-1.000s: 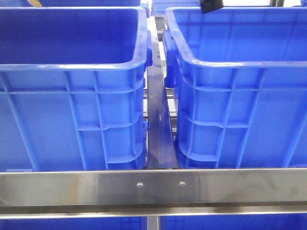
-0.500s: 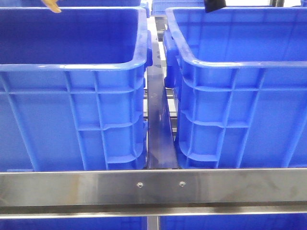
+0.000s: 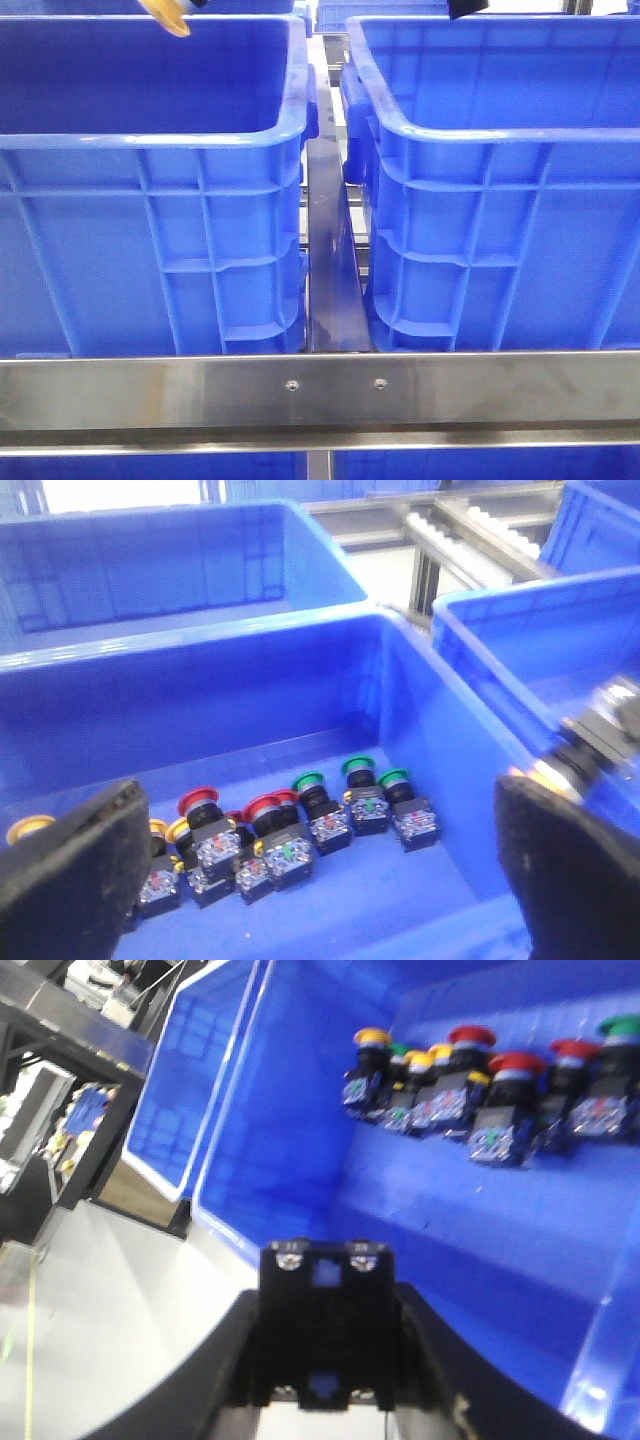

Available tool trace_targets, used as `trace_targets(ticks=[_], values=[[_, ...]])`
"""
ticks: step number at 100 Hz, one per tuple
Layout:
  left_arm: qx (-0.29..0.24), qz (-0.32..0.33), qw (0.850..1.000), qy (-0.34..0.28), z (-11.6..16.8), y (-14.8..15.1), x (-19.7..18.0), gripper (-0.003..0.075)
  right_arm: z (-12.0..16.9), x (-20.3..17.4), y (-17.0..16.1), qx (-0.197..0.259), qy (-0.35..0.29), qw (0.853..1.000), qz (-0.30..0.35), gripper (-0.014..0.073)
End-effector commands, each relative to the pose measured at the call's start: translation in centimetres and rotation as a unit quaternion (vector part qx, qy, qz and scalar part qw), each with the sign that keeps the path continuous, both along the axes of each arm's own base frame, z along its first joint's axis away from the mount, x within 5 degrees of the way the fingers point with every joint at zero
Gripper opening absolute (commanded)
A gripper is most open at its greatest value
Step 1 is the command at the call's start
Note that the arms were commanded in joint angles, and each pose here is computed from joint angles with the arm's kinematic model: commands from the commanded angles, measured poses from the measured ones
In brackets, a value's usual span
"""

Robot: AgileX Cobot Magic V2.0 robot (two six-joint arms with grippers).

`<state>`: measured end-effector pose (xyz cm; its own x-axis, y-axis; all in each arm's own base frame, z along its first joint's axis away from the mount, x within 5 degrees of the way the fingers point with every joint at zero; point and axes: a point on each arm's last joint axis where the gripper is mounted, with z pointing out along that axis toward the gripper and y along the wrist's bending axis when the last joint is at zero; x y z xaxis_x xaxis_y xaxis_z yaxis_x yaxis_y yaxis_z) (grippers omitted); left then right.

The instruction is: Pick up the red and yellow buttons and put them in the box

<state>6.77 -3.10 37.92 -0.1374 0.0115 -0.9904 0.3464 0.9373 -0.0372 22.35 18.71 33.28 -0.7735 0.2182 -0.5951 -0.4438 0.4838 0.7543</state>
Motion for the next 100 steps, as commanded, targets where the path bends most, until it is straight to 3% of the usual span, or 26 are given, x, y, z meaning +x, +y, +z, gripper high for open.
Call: trace_targets(ticks=[1, 11, 34, 65, 100], values=[[-0.034, 0.017, 0.998, -0.05, 0.5, 0.3, -0.9, 0.0563, 2.1, 0.1, -0.5, 0.03, -0.026, 0.999, -0.017, 0.0005], [-0.037, 0.024, 0.997, -0.068, -0.4, 0.5, -1.9, 0.0441, 2.0, 0.6, -1.2, 0.028, -0.027, 0.999, -0.031, 0.0005], [-0.031, 0.031, 0.994, -0.097, -0.9, 0.7, -3.3, -0.002, 2.7, 1.6, -3.8, 0.033, -0.039, 0.996, -0.075, 0.0005], [-0.031, 0.031, 0.994, -0.097, -0.9, 0.7, -3.3, -0.0019, 4.6, 2.3, -9.5, 0.047, -0.07, 0.985, -0.153, 0.0005], [-0.03, 0.03, 0.995, -0.095, -1.0, 0.6, -3.3, -0.0019, 2.1, 5.8, -16.0, 0.043, -0.021, 0.967, -0.25, 0.0005]])
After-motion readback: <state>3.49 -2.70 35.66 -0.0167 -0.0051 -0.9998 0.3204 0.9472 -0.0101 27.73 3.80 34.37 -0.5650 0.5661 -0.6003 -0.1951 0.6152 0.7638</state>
